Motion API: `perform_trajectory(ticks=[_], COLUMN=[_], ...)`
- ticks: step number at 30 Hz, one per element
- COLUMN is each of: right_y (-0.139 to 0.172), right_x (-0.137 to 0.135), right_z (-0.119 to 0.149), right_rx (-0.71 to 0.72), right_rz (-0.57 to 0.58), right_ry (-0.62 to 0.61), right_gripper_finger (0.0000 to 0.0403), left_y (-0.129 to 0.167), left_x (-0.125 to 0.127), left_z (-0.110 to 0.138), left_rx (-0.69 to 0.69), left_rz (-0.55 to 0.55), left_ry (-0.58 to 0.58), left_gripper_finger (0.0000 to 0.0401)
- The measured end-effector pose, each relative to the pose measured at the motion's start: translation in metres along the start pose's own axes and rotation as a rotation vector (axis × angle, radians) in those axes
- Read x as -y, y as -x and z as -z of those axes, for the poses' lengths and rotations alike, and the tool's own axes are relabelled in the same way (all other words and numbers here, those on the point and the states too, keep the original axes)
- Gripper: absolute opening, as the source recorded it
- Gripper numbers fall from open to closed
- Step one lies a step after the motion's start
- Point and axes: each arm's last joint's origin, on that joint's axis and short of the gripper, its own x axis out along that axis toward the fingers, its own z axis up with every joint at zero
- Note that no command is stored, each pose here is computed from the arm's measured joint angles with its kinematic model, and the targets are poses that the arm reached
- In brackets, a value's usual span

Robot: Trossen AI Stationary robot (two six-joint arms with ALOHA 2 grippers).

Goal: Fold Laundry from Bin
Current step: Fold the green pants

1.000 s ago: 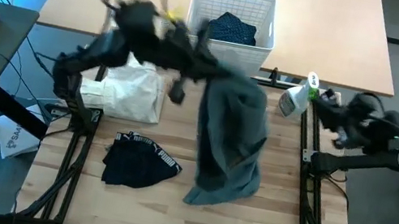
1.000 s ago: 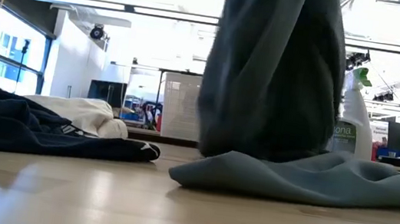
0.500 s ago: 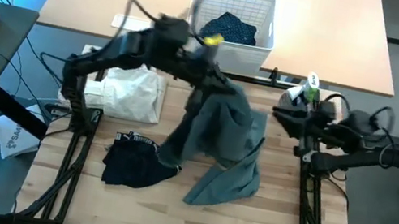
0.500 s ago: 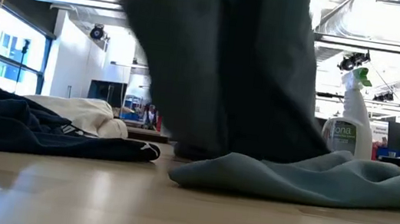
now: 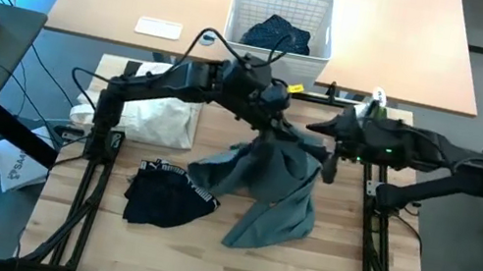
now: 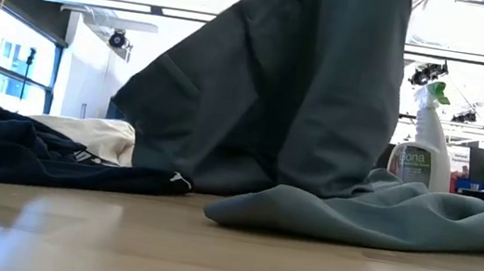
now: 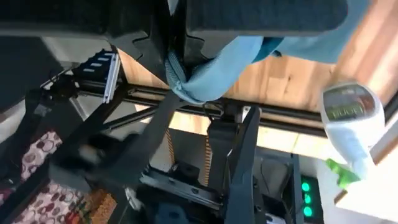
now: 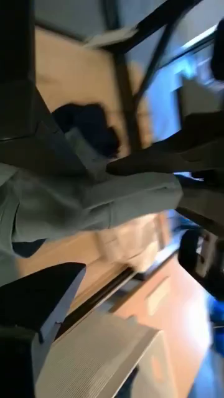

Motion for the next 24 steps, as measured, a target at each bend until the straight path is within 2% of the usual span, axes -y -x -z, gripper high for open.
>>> perform_trajectory(ticks=[5, 12, 15, 19, 24], right_y=[-0.017, -0.030, -0.030, -0.023, -0.003], right_x=[-0.007, -0.013, -0.010, -0.003, 0.014], right_z=[-0.010, -0.017, -0.016, -0.010, 0.022], right_rx=[-0.128, -0.150, -0.172, -0.203, -0.228], right_rz=[0.038, 0.008, 0.014, 0.033, 0.088], right_ry=[0.091, 0.176, 0.146, 0.086, -0.022], right_gripper_finger=[0.0233, 0.0175, 0.0124, 0.0024, 0.0009], left_y=[-0.009, -0.009, -0.008, 0.006, 0.041], left_x=[-0.004, -0.009, -0.012, -0.012, -0.007], left_z=[0.002, -0.002, -0.003, -0.004, 0.009], left_rx=[-0.004, 0.029, 0.029, 0.000, -0.185], left_rz=[-0.002, 0.026, 0.024, 0.054, 0.011], left_ry=[0.076, 0.130, 0.133, 0.108, 0.095], left_gripper_finger=[0.0014, 0.0093, 0.0126, 0.0154, 0.0162])
